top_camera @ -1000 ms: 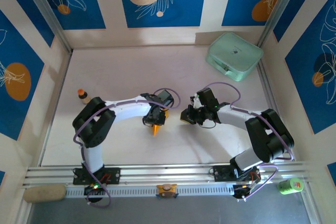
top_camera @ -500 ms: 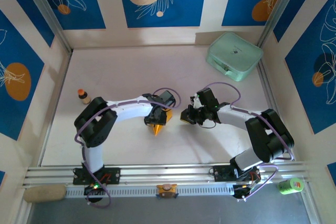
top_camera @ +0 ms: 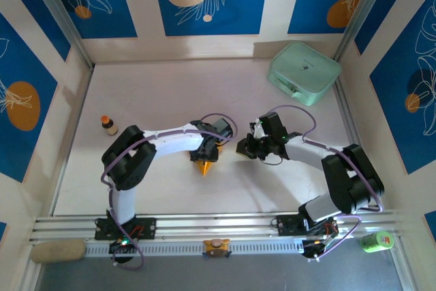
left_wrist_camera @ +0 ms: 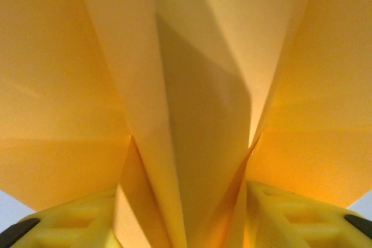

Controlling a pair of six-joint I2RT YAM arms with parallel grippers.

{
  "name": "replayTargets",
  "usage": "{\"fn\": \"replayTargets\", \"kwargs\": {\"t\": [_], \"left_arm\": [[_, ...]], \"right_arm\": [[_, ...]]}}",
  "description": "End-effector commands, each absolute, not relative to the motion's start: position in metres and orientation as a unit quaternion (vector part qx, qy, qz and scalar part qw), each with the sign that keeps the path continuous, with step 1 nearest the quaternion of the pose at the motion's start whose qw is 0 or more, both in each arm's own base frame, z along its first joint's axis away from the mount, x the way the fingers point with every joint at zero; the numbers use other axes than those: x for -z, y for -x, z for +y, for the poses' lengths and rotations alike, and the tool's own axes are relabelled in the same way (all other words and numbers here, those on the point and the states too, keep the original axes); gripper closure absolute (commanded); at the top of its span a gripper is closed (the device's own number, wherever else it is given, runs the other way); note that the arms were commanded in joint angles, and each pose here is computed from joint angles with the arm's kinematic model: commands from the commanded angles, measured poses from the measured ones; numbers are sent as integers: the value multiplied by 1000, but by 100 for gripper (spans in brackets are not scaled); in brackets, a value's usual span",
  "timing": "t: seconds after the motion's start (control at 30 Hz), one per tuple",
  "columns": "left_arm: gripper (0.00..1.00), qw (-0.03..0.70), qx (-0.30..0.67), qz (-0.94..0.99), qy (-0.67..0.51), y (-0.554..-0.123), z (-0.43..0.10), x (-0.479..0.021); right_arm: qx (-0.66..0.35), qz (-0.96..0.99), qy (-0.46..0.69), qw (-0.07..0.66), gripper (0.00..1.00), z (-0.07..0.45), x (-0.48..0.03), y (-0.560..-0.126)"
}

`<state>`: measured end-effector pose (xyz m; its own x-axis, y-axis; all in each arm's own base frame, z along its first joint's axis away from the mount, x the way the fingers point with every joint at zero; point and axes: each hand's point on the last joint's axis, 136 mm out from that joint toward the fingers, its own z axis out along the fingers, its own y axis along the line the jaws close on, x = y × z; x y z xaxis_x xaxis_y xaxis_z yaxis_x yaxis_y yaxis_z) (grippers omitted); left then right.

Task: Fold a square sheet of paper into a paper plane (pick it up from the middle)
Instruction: Turn over a paper plane at the center of the table, then reset both arms

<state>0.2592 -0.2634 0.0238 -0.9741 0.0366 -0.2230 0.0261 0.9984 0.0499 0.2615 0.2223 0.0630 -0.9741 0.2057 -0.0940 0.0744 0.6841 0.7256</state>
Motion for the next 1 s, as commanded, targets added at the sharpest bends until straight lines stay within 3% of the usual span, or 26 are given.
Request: {"fn": "replayTargets", "kwargs": {"t": [0.0,0.27,0.43,0.6,0.67,0.77,0.8,0.9,0.97], "left_arm": [[48,131,-20,991,1,-261,-264,-47],[46,161,14,987,-1,-264,-268,-80],[45,209,17,978,-10,-272,-259,-113],[33,312,-47,949,-18,-296,-212,-154],[24,347,-79,935,-12,-305,-187,-166],[9,391,-113,913,-9,-321,-150,-168],[2,408,-130,904,-6,-328,-135,-166],[0,433,-160,887,7,-338,-90,-159],[0,462,-158,873,11,-343,-72,-158]], "right_arm": [[-404,908,-62,96,88,221,-82,-267],[-384,908,-81,145,87,187,-108,-282],[-354,909,-78,206,81,167,-134,-291],[-276,910,-68,303,64,138,-171,-307],[-220,908,-69,349,62,119,-179,-318],[-78,902,-81,418,38,70,-175,-338],[-28,896,-90,434,38,53,-170,-344],[74,878,-90,465,32,17,-164,-358],[81,875,-93,467,28,6,-155,-363]]}}
